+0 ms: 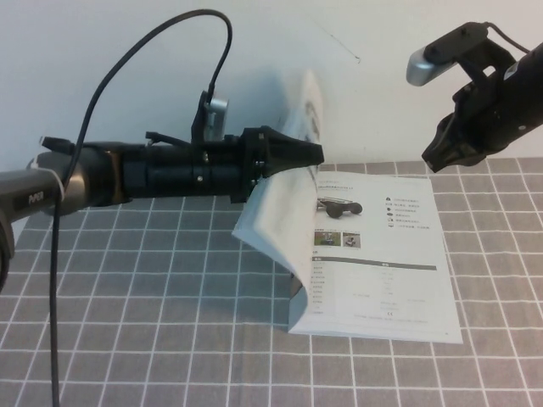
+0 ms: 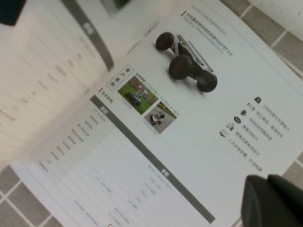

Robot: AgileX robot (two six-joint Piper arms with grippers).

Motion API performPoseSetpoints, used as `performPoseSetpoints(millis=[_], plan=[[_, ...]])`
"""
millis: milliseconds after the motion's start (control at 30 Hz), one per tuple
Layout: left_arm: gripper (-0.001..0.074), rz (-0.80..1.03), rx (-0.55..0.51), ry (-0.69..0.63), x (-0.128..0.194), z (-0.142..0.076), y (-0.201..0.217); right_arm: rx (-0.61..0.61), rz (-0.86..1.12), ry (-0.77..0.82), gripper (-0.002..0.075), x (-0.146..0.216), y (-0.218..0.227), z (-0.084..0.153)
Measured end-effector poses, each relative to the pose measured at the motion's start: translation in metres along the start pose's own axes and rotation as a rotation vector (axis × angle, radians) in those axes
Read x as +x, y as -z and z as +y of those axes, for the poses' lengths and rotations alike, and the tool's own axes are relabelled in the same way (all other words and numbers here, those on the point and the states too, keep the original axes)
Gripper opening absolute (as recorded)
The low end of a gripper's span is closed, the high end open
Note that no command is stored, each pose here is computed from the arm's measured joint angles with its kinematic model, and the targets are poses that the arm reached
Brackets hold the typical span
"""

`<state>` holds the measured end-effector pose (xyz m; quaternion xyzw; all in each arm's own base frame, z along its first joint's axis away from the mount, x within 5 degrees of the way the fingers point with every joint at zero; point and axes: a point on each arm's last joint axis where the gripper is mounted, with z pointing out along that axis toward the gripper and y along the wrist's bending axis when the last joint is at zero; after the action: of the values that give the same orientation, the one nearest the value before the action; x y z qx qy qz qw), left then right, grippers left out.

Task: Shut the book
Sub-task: Close the open book

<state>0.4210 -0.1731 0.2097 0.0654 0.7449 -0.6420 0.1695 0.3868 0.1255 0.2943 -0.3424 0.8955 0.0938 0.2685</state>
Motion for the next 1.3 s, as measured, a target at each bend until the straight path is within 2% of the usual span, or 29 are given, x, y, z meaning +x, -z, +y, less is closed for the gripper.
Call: performPoseSetpoints(millis=[233, 533, 600, 667, 767, 867, 1067, 1300], plan=[[0.0532, 0.016, 0.048, -0.071, -0.010, -0.026, -0.015, 0.000, 0.016, 0.016, -0.0003, 0.001, 0.011, 0.003], [0.0523, 0.013, 0.073, -0.095, -0.019, -0.042, -0.018, -0.036, 0.006, -0.005, -0.0003, -0.005, 0.035, 0.010], [0.0470, 0.021, 0.066, -0.083, -0.019, -0.042, -0.018, -0.085, -0.018, -0.032, -0.0003, -0.006, 0.035, 0.015], [0.0360, 0.044, 0.044, -0.086, -0.019, -0.044, -0.018, -0.130, -0.040, -0.039, -0.0003, -0.005, 0.027, 0.020], [0.0145, 0.100, -0.014, -0.109, -0.017, -0.045, -0.017, -0.175, -0.050, -0.068, -0.0003, -0.001, -0.007, 0.026], [0.0043, 0.156, -0.074, -0.154, -0.015, -0.047, -0.015, -0.205, 0.009, -0.093, -0.0003, 0.010, -0.051, 0.028], [0.0004, 0.250, -0.213, -0.285, -0.010, -0.067, -0.001, -0.239, 0.126, -0.113, -0.0003, 0.031, -0.118, 0.032], [0.0001, 0.249, -0.413, -0.428, -0.010, -0.101, 0.020, -0.238, 0.213, -0.096, -0.0003, 0.051, -0.161, 0.035]])
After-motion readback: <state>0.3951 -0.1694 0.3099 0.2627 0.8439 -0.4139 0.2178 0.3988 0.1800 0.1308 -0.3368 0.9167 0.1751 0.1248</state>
